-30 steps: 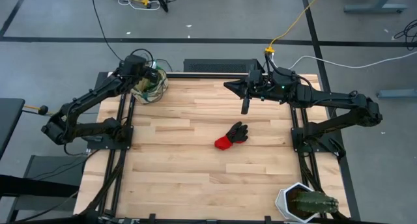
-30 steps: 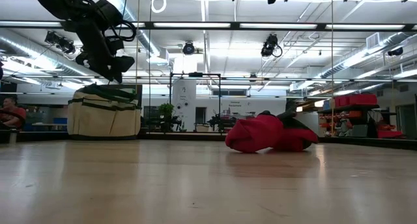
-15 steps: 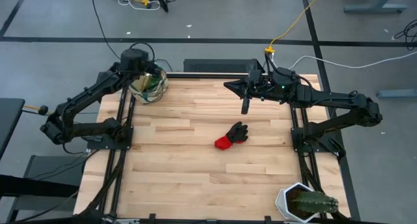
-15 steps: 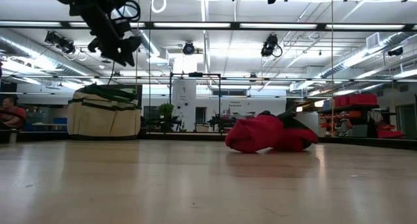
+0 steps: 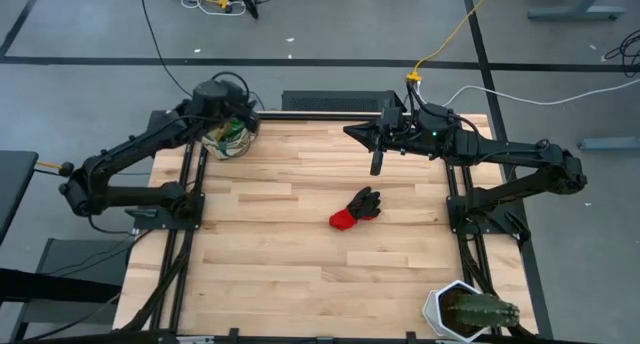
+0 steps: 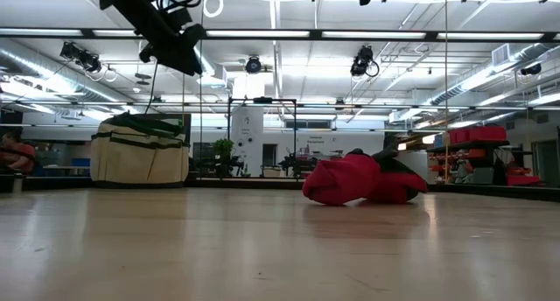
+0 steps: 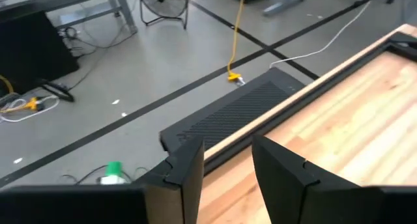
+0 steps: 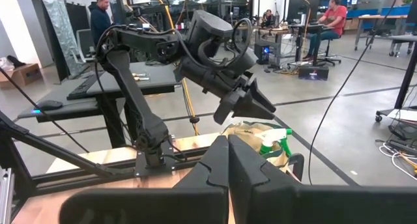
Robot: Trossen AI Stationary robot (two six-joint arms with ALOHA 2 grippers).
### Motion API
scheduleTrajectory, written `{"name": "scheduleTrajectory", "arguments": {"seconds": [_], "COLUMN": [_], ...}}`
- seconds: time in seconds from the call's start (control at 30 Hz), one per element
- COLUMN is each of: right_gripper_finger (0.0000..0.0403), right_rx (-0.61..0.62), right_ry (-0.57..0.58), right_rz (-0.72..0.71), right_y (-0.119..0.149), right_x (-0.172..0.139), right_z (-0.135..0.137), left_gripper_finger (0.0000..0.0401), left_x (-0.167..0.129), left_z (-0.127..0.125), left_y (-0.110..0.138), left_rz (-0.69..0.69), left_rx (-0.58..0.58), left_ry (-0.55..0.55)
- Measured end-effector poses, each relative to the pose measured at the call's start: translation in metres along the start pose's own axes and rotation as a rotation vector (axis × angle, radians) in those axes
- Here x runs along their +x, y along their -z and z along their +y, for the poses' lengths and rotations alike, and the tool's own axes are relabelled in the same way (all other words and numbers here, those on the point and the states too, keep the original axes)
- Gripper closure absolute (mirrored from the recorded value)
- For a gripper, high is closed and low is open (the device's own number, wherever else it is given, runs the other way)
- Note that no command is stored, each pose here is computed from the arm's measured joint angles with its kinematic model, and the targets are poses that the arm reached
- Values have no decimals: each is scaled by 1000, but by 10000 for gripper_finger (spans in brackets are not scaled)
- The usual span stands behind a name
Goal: Pick & Place Garden tools in Gardening bag
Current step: Put the red gloves into the gardening bag
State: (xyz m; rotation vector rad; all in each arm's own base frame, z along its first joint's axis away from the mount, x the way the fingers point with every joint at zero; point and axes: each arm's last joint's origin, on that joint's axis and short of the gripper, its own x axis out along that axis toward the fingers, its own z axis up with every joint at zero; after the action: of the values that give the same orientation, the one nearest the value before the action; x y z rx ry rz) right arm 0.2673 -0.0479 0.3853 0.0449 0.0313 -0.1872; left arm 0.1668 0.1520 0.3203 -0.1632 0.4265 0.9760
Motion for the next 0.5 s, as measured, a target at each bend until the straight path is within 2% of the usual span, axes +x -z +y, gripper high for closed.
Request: {"name": "scheduleTrajectory", "arguments": {"seconds": [0.23, 0.5], "right_gripper_finger": [403, 381], "right_rx": [0, -1], "right_ry": [0, 4], "right_rz": [1, 14], "right_y": [0, 1], "right_x": [0, 0], "right_z": [0, 0], "left_gripper_finger": [280, 286], "left_x": [-6, -22], "left_z": [-22, -51], "left_y": [2, 5], "left_rz": [2, -6], "left_rx": [-17, 41], "left_ry": [133, 283]}}
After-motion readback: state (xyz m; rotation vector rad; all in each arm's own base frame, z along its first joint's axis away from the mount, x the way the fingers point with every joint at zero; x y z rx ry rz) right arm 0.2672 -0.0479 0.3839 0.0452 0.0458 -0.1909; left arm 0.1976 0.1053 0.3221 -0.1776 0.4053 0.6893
